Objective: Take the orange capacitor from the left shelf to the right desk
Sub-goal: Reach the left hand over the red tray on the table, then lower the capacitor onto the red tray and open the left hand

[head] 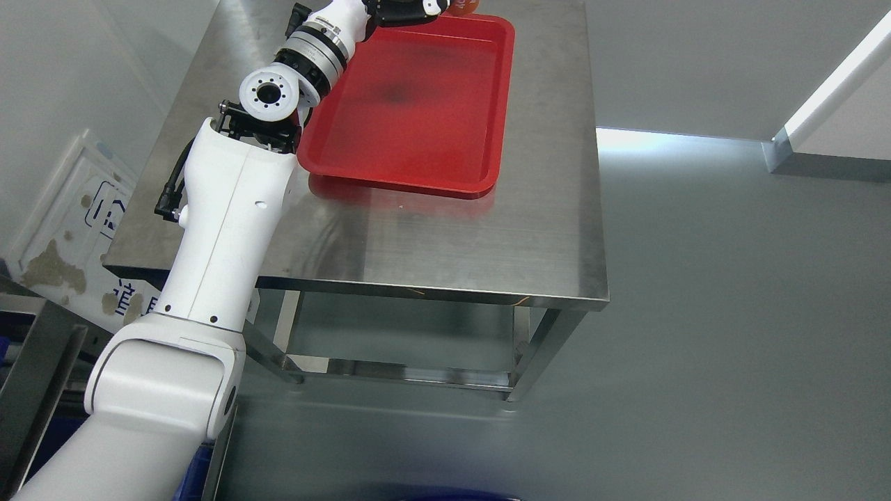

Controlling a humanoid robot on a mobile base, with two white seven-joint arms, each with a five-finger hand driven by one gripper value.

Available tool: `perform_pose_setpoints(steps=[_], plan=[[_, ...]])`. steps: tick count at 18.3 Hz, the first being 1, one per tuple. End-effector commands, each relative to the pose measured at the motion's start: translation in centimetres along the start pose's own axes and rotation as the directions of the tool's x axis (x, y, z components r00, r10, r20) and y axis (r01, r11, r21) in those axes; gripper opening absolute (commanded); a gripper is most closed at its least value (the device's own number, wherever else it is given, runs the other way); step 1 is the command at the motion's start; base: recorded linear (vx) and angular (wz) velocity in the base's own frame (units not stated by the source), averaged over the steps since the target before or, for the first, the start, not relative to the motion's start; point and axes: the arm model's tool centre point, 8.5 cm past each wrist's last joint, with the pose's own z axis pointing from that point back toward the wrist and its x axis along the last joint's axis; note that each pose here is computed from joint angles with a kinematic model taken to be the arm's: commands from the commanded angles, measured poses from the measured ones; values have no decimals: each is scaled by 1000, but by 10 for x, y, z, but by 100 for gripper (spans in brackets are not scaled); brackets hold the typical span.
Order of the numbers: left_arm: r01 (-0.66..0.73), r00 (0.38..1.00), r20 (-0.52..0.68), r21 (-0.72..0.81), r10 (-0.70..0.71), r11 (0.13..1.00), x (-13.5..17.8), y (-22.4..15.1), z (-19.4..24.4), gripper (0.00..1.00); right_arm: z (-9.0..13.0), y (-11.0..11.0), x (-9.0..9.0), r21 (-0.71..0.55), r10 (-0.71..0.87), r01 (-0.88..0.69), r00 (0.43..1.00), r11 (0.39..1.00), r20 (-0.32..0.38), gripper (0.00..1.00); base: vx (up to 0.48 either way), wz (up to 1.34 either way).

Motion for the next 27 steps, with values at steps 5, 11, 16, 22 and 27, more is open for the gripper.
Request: perform_pose_setpoints(steps=[5,11,16,22,27], plan=[[-138,979,-127,174,161,975,-55,57,29,22,0,-11,-7,-17,-7,7,1000,1000,-2,100,47,-103],[-126,980,-139,139,145,982,-64,64,70,22,0,-11,-7,-17,-7,7,1000,1000,-2,100,4,0],[-118,983,-120,140,136,983,-55,68,69,22,0,-11,-7,-17,-7,7,1000,1000,-2,100,0,0],[-134,978,-152,75,144,988,-67,44,67,23,0,-11,-7,-17,-7,7,1000,1000,-2,100,0,0],[-135,976,-166,60,143,989,-72,38,67,25,0,-11,-7,-17,-7,7,1000,1000,-2,100,0,0]])
